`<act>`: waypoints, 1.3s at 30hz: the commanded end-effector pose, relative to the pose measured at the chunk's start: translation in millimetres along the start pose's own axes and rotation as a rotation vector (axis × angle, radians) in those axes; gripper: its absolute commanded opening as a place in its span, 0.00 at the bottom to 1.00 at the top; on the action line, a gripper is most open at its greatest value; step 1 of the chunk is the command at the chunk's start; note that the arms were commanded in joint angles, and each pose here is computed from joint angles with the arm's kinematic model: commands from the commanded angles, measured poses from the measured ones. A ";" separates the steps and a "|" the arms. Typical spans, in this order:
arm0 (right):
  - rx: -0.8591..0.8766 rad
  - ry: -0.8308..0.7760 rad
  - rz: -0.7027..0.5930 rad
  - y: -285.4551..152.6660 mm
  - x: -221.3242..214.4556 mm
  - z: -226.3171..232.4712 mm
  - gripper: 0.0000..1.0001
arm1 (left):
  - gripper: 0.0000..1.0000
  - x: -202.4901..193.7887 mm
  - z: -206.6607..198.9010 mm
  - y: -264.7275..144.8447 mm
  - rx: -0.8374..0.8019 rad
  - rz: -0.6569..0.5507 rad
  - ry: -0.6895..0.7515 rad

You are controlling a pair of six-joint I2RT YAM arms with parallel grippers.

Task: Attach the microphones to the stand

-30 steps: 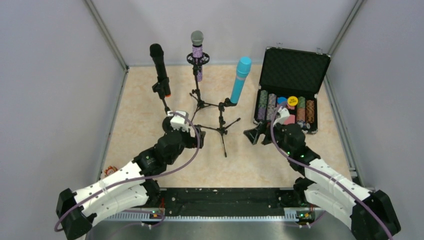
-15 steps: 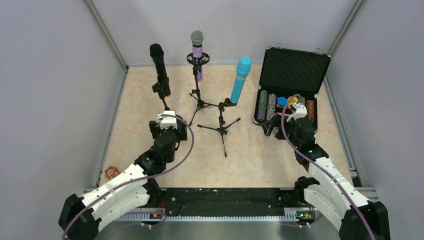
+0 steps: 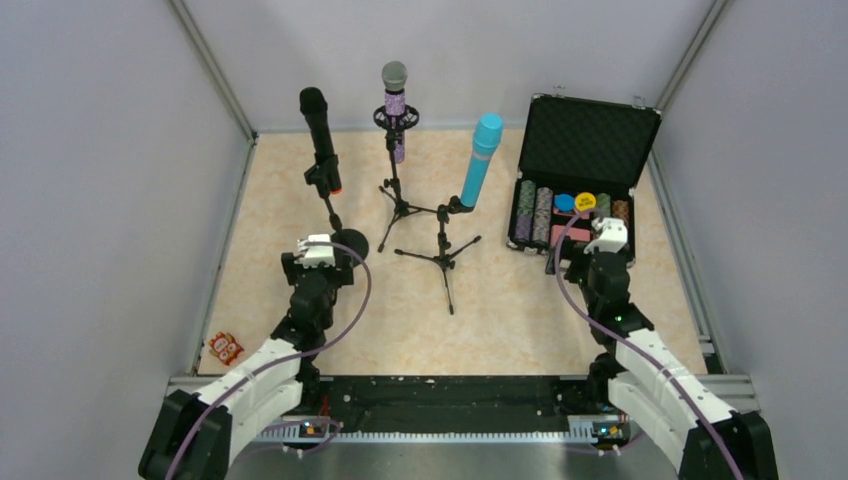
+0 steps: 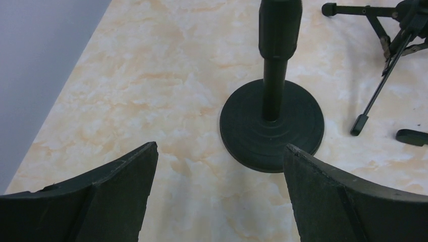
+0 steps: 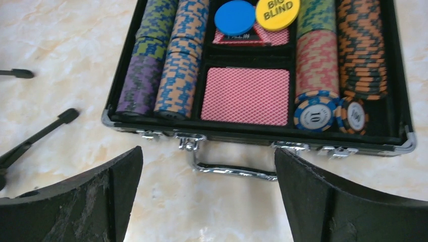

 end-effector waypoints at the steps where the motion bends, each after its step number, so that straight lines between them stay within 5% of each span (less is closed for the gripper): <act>1: -0.011 -0.057 -0.268 -2.6 29.3 -10.7 0.98 | 0.98 20.8 -0.3 8.6 -0.053 -0.178 -0.040; 8: -0.016 -0.024 -0.427 -14.6 16.5 -28.2 0.96 | 0.99 25.8 -7.6 26.7 -0.132 -0.204 0.072; 18: -0.111 -0.096 -0.483 1.9 35.0 -33.5 0.99 | 0.99 27.3 -5.2 66.5 -0.272 -0.236 0.043; 29: -0.108 -0.162 -0.415 43.6 25.4 -34.4 0.99 | 0.99 15.3 15.1 98.0 -0.300 -0.077 -0.072; 39: -0.122 -0.155 -0.413 47.3 27.0 -36.0 0.99 | 0.97 20.4 7.2 79.7 -0.372 -0.141 -0.024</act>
Point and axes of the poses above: each gripper's point midway between its finger pads, its own y axis out along the fingers, its own z axis along the line the jaws close on, x = y × z, the point moved 3 cm from there along -y, back along the fingers, and after that the axes turned 9 degrees about y, right-handed, at the moved point
